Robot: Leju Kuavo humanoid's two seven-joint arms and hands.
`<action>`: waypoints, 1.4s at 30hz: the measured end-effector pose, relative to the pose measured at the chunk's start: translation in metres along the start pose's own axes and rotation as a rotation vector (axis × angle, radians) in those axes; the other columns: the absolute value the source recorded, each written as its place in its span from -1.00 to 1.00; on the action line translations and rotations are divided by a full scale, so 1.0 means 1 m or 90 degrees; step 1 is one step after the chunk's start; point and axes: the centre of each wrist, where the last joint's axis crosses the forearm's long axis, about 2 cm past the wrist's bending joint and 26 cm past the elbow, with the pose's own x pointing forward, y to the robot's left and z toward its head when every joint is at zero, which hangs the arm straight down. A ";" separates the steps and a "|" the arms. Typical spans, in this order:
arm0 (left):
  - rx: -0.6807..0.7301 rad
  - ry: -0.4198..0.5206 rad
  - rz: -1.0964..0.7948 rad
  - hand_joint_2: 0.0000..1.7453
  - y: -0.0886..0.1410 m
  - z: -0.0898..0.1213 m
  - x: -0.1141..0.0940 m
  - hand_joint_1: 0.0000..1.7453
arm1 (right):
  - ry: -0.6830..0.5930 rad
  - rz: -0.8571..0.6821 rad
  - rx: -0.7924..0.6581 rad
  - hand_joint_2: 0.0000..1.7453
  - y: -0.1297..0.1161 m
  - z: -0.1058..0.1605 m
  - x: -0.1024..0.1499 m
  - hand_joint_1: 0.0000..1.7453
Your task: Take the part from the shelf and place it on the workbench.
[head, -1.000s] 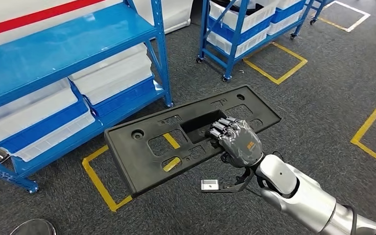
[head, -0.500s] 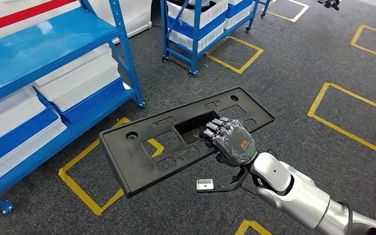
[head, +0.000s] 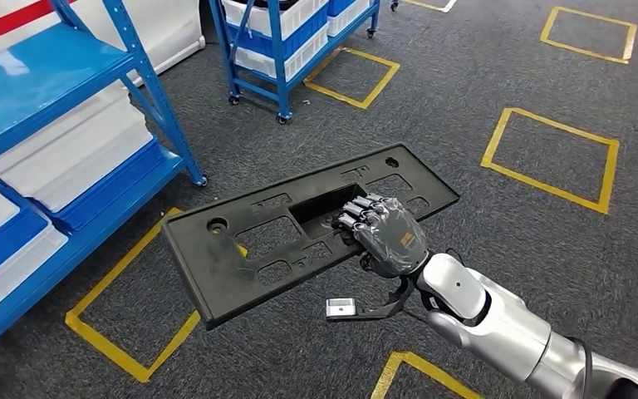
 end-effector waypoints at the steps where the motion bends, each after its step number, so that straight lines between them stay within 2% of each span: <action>1: 0.000 0.001 0.001 1.00 0.000 0.000 -0.001 -1.00 | -0.001 -0.002 0.003 1.00 0.001 0.000 0.001 1.00; 20: 0.000 0.000 0.004 1.00 0.000 0.001 -0.005 -1.00 | 0.015 -0.020 0.006 1.00 0.002 -0.002 0.002 1.00; 26: 0.004 -0.003 0.001 1.00 0.004 0.000 0.000 -1.00 | 0.024 -0.010 0.000 1.00 -0.004 0.001 -0.003 1.00; 42: -0.006 0.005 0.004 1.00 0.006 0.001 -0.008 -1.00 | 0.039 0.030 0.006 1.00 -0.013 0.006 -0.007 1.00</action>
